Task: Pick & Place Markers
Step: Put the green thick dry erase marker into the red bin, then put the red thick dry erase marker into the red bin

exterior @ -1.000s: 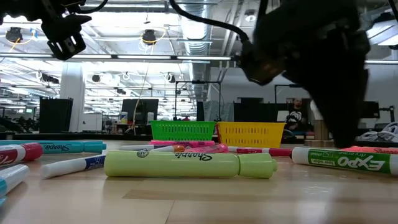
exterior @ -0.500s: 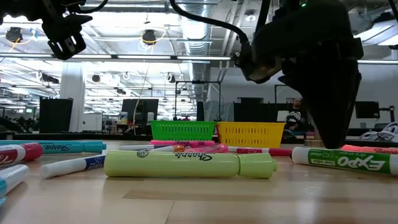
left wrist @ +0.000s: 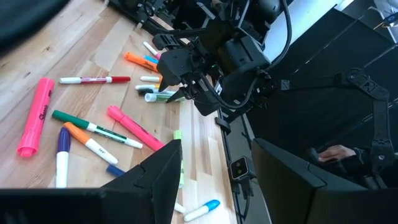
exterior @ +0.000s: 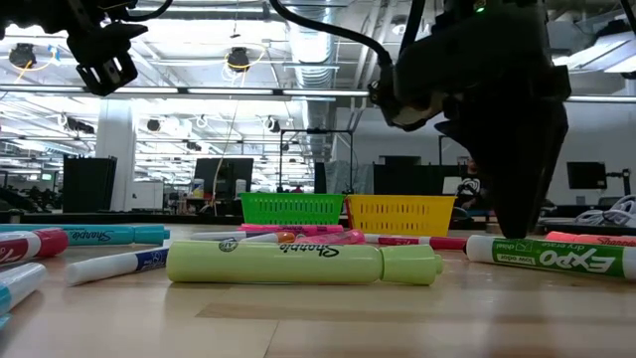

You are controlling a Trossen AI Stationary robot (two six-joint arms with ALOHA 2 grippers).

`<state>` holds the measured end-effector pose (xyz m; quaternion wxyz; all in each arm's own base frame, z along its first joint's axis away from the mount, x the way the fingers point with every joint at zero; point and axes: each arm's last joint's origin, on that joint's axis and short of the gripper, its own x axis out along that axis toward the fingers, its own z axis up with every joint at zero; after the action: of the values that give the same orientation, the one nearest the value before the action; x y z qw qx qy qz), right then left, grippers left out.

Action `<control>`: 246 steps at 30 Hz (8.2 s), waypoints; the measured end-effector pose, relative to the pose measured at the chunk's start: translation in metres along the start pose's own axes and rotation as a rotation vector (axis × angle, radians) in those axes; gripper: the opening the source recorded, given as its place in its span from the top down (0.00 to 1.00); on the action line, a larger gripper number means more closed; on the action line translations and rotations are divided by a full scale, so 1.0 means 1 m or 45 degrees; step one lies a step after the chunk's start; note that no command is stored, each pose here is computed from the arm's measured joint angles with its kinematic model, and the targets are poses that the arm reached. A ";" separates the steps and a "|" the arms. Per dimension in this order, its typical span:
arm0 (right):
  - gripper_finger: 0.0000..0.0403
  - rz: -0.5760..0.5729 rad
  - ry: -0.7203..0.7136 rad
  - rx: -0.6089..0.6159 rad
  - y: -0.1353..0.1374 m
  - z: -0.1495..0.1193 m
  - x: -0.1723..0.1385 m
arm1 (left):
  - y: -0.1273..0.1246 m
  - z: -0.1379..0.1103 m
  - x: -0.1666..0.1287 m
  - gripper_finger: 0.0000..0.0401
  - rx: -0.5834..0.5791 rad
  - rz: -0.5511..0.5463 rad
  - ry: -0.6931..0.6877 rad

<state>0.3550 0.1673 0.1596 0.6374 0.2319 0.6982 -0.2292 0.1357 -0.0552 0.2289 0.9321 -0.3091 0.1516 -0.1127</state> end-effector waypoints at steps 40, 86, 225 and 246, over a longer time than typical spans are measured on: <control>0.84 0.162 0.010 0.057 0.003 0.021 -0.007 | 0.000 0.000 0.000 0.51 0.000 0.000 0.000; 0.84 -0.217 -0.448 -0.435 -0.231 0.231 -0.100 | 0.022 0.023 -0.005 0.51 0.028 0.605 -0.526; 0.67 0.589 -0.954 -0.814 -0.170 -0.052 -0.178 | -0.076 -0.071 0.111 0.51 -0.903 0.684 0.520; 0.67 0.658 -0.902 -0.758 -0.140 -0.061 -0.111 | -0.046 -0.105 0.125 0.51 -1.115 1.092 0.469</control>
<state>0.2304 0.0910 0.2787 0.9082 0.1136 0.3949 0.0792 0.2098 -0.1860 0.1502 0.6403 -0.5489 0.4515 0.2913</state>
